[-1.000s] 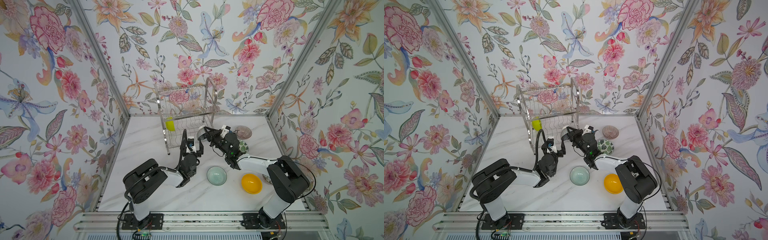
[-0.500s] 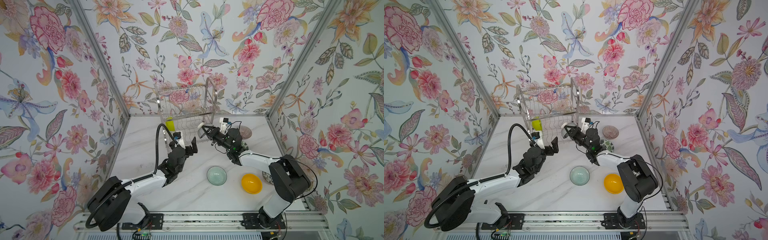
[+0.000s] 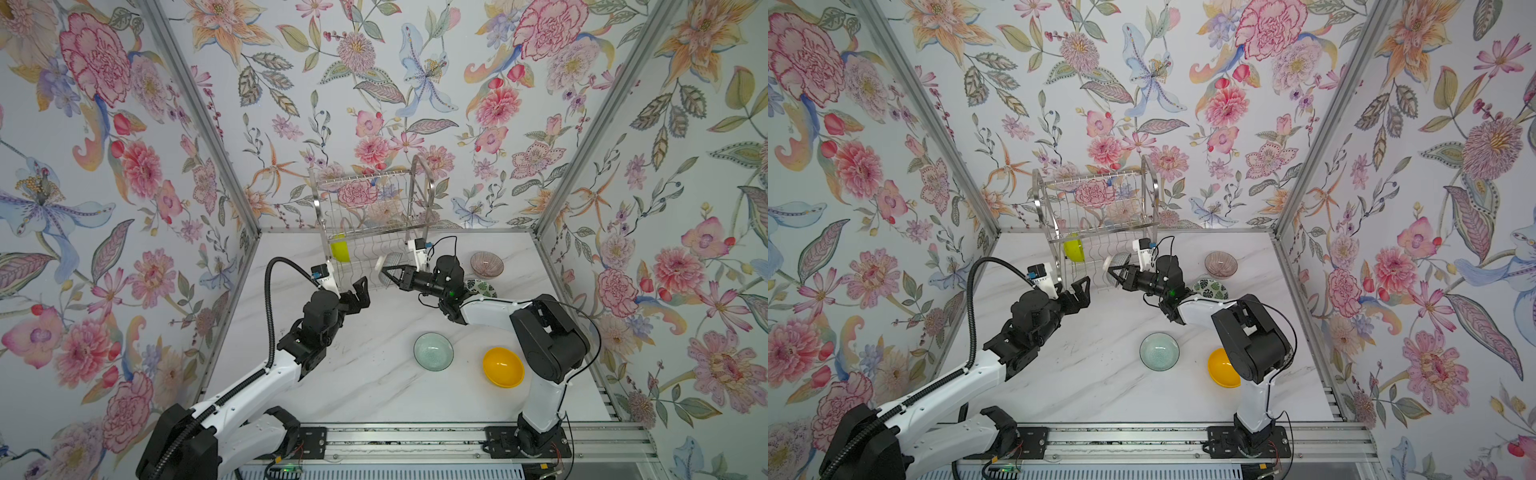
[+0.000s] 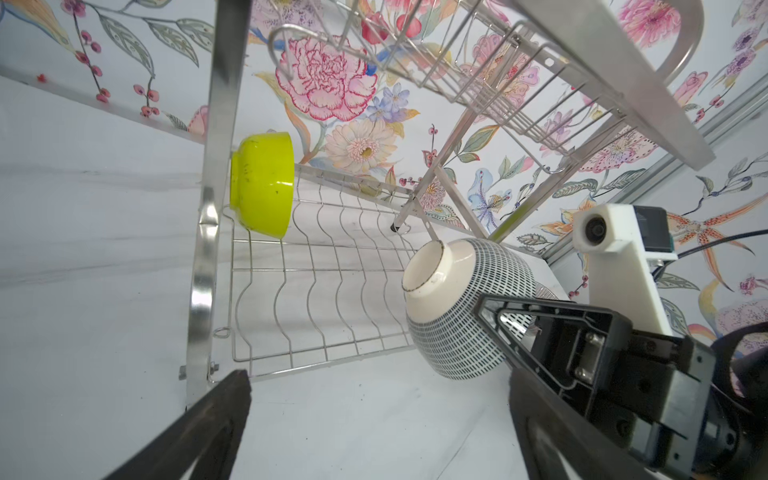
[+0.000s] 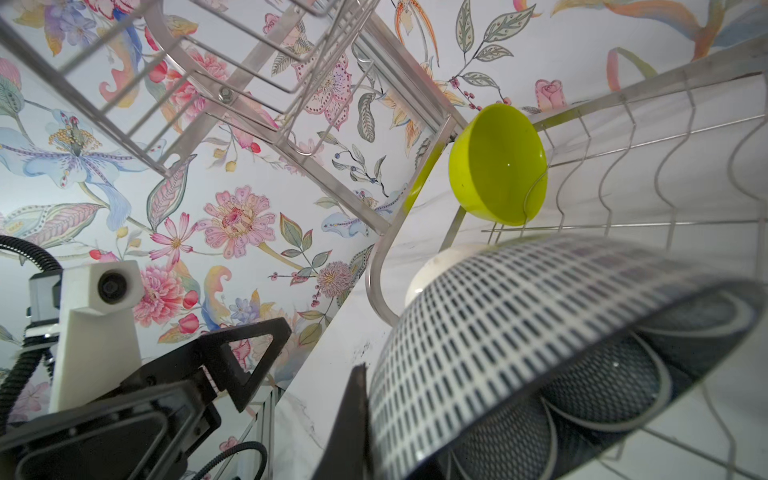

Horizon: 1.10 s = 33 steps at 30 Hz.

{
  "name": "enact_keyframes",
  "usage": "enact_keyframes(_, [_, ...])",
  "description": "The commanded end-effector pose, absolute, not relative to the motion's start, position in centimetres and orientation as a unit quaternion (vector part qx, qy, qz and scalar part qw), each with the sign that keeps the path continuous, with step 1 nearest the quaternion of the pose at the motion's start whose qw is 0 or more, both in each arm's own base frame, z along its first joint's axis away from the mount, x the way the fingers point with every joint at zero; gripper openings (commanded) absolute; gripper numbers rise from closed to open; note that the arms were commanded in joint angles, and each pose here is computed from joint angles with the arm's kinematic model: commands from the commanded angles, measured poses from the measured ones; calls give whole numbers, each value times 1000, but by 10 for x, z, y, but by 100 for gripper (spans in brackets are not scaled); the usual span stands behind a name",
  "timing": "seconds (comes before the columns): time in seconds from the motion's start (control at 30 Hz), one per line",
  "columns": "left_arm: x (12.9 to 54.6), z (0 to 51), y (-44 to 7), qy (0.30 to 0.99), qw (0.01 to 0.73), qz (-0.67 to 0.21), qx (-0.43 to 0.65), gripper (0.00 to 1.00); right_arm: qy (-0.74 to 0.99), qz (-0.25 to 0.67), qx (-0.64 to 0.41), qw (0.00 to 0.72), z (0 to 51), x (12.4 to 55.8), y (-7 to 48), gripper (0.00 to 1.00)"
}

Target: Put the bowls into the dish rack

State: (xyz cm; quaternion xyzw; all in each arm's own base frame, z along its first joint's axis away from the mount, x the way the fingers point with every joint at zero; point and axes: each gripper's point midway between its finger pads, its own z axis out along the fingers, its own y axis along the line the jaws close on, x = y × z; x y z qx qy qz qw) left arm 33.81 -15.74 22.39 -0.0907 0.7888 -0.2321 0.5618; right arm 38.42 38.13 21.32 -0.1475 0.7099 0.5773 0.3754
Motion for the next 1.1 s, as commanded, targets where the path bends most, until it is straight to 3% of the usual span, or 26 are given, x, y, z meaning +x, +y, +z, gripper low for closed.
enact_keyframes(0.0, [328, 202, -156, 811, 517, -253, -104, 99, 655, 582, -233, 422, 252, 381, 401, 0])
enact_keyframes(0.43, [335, 199, -153, 817, 474, -298, -138, 99, 649, 583, -261, 414, 244, 413, 427, 0])
enact_keyframes(1.07, [351, 205, -160, 812, 478, -302, -144, 99, 638, 621, -226, 395, 226, 463, 433, 0])
